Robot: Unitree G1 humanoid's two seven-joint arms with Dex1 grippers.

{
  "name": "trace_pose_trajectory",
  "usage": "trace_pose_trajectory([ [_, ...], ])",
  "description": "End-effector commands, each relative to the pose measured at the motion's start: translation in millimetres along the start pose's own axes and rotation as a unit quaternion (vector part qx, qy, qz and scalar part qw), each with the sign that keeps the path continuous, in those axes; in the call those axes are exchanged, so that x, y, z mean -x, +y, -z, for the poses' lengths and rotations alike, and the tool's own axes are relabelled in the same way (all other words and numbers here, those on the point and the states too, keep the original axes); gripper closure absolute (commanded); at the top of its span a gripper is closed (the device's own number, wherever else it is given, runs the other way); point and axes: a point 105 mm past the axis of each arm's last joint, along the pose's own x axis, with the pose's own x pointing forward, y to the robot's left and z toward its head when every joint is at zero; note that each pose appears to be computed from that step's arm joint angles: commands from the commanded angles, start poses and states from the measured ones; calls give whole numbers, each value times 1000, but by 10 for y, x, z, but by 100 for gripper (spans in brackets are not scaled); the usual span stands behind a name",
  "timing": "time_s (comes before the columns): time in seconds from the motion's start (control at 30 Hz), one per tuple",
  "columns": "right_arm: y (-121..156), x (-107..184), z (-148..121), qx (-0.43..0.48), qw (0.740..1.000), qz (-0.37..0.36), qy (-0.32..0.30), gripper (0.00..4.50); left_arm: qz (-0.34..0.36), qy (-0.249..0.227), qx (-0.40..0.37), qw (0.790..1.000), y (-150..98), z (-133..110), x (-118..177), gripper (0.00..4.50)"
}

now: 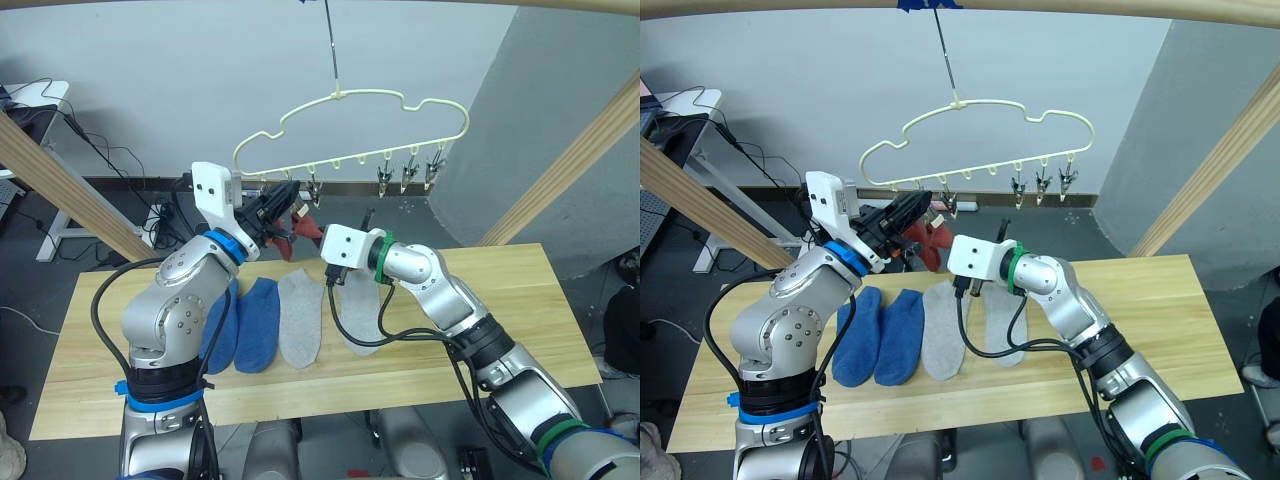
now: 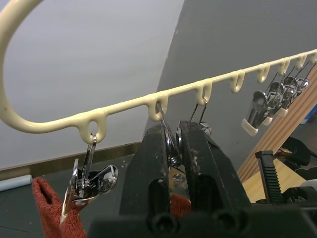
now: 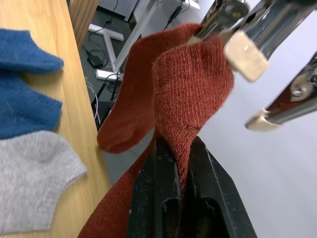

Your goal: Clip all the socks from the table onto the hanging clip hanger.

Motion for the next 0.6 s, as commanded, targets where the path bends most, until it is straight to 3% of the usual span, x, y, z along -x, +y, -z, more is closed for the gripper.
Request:
trace_pose_trajectory([
  [0.03, -141, 2, -172, 8, 999, 28, -34, 450, 14, -28, -18, 999, -82, -149, 31, 442],
  [0.3, -147, -31, -235, 0, 998, 33, -45, 450, 11, -26, -10, 1000, -71, -127, 46, 442],
  [0.53, -153, -55, -279, -6, 998, 34, -52, 450, 12, -17, -5, 1000, -52, -99, 82, 214],
  [0.57, -148, -63, -289, -8, 998, 33, -53, 450, 15, -14, -4, 1000, -56, -90, 94, 186],
  [0.6, -140, -71, -298, -12, 998, 30, -55, 450, 17, -13, -3, 1000, -59, -86, 105, 186],
])
